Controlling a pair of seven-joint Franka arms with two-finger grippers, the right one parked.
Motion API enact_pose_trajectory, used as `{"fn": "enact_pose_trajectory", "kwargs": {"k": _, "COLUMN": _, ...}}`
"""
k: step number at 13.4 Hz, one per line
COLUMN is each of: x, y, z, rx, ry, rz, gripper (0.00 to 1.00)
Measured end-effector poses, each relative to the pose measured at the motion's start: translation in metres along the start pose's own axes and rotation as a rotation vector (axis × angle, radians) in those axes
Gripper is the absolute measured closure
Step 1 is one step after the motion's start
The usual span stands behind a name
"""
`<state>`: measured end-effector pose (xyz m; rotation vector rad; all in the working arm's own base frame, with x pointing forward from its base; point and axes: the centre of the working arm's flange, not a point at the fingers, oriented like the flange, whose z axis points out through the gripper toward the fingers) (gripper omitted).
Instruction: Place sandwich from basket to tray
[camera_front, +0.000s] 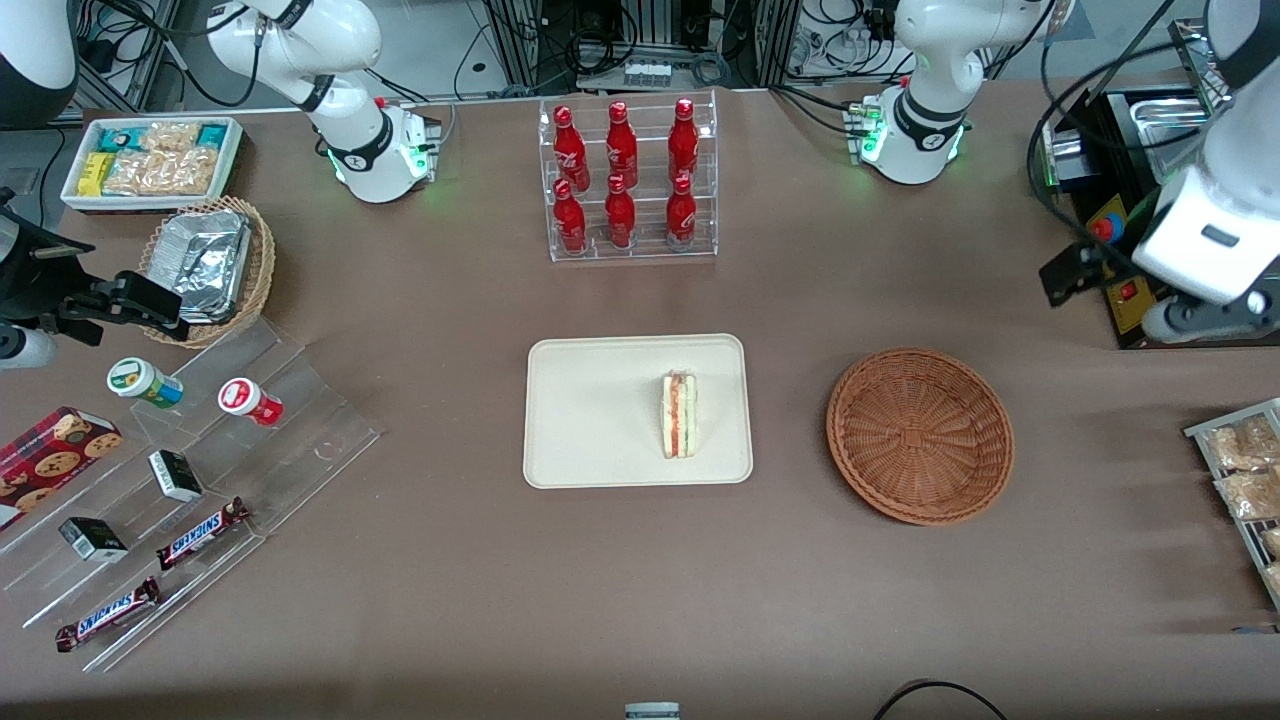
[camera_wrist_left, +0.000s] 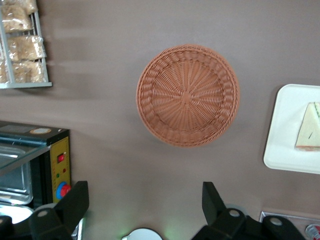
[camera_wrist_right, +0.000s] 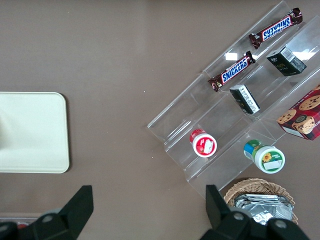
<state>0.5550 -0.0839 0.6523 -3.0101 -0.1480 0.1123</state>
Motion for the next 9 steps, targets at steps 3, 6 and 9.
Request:
{"fn": "enact_pose_trajectory", "kwargs": {"k": 3, "x": -0.027, "y": -0.009, "z": -0.006, "rx": -0.033, "ry": -0.02, "rz": -0.017, "gripper": 0.0}}
{"fn": "enact_pose_trajectory", "kwargs": {"k": 6, "x": -0.044, "y": -0.022, "z": -0.009, "rx": -0.047, "ry": -0.054, "rz": -0.022, "gripper": 0.0}}
{"fn": "enact_pose_trajectory", "kwargs": {"k": 9, "x": -0.045, "y": -0.023, "z": 0.006, "rx": -0.048, "ry": -0.091, "rz": 0.064, "gripper": 0.0}}
